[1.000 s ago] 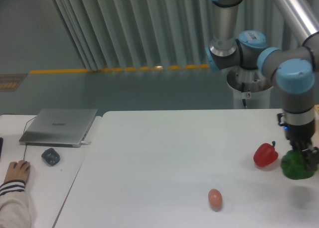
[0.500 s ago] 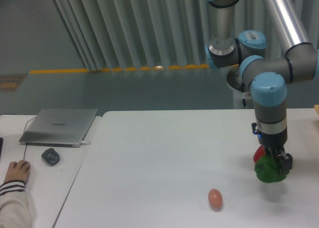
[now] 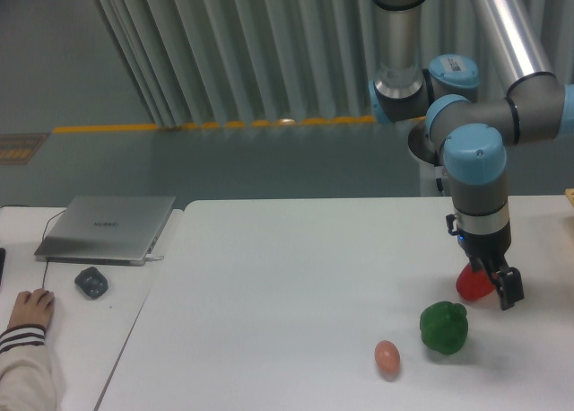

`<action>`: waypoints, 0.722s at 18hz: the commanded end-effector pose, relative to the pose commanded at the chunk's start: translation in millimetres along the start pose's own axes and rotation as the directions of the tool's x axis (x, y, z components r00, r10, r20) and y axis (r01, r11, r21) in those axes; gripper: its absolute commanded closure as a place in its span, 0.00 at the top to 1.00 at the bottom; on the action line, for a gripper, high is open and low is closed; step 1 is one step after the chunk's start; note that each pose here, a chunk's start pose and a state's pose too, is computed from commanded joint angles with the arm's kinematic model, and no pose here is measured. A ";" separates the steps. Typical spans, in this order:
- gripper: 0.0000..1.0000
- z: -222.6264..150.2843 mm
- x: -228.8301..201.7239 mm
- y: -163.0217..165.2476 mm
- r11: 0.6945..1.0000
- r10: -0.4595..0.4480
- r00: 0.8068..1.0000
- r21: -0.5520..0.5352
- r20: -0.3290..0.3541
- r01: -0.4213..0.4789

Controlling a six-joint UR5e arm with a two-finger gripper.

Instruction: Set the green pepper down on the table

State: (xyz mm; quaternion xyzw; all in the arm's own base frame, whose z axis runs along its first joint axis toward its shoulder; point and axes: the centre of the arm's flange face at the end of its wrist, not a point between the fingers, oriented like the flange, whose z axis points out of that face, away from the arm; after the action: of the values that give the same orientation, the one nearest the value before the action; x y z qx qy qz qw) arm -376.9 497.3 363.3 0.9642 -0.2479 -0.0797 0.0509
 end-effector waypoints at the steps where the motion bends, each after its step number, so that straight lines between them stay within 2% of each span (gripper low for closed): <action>1: 1.00 -4.9 -5.9 21.0 0.999 -0.033 0.999 0.004 -0.007 0.033; 2: 1.00 -9.9 -10.2 34.2 0.999 -0.042 0.999 0.005 -0.010 0.042; 3: 1.00 -12.7 -18.5 49.1 1.000 -0.007 1.000 0.017 -0.017 0.007; 4: 1.00 -15.9 -24.4 67.5 0.997 0.067 0.997 0.028 -0.030 -0.066; 6: 1.00 -17.6 -34.7 93.1 0.977 0.210 0.977 0.052 -0.035 -0.208; 7: 1.00 -16.7 -39.4 106.3 0.969 0.238 0.971 0.076 -0.026 -0.235; 11: 1.00 -19.3 -55.0 142.0 0.971 0.196 0.981 0.140 -0.003 -0.194; 13: 1.00 -20.5 -58.6 152.4 0.973 0.184 0.982 0.150 -0.037 -0.177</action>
State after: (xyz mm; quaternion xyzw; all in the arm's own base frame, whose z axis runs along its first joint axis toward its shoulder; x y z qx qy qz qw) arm -495.5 394.1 412.0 0.9405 -0.3383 -0.0318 -0.0067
